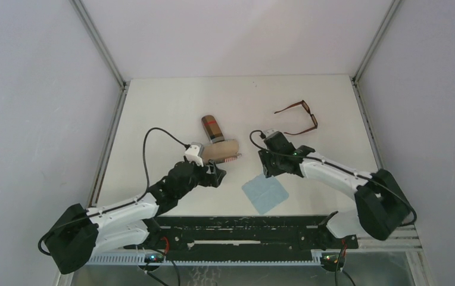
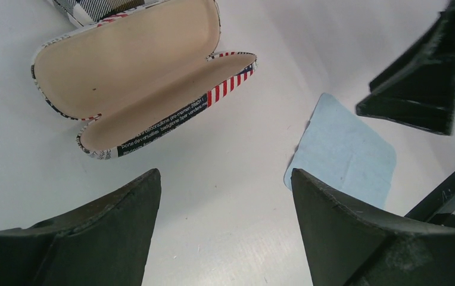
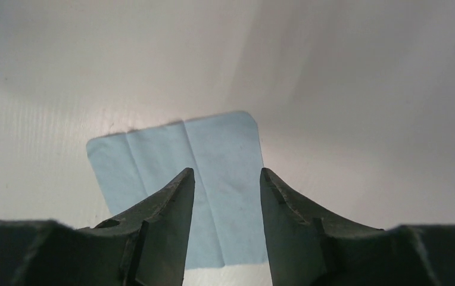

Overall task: Organize the sunglasses
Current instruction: Adjust the glasses cleaning cloth at the center of the board, then fold the glasses cleaning cloth at the center of the board.

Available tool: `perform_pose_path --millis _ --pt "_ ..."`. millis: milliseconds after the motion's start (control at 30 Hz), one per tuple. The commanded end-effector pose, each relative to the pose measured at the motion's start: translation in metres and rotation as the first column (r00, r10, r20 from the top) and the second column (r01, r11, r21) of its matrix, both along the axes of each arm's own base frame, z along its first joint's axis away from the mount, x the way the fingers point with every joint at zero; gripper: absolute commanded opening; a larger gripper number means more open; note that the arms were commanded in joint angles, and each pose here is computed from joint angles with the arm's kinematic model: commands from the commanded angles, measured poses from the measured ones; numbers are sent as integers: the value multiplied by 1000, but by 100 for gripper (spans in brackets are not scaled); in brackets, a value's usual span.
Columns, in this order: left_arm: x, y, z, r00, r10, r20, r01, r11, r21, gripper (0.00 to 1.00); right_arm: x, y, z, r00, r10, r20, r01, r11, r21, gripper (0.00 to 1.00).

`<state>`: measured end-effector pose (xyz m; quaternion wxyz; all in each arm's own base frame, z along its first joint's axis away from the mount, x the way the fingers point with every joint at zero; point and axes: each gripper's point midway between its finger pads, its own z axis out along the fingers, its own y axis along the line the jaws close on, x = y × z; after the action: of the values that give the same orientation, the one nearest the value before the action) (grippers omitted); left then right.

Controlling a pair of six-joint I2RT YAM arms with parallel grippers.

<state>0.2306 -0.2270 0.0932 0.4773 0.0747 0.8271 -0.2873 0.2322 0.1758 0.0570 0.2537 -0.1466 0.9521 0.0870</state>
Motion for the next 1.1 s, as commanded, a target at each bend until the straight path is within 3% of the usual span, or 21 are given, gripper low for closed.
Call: perform_pose_path --millis 0,600,933,1067 --pt "8 -1 33 998 29 57 -25 998 -62 84 25 14 -3 989 151 10 -150 987 -60 45" --pt "2 12 39 995 50 82 -44 997 -66 83 32 11 -42 948 259 -185 -286 948 -138 41" --pt "-1 15 38 995 52 82 -47 997 -68 83 13 3 -56 933 211 -293 -257 957 -131 17" --pt "0 18 33 995 65 70 -62 997 -48 84 22 -9 -51 961 103 -257 -144 979 -145 5"
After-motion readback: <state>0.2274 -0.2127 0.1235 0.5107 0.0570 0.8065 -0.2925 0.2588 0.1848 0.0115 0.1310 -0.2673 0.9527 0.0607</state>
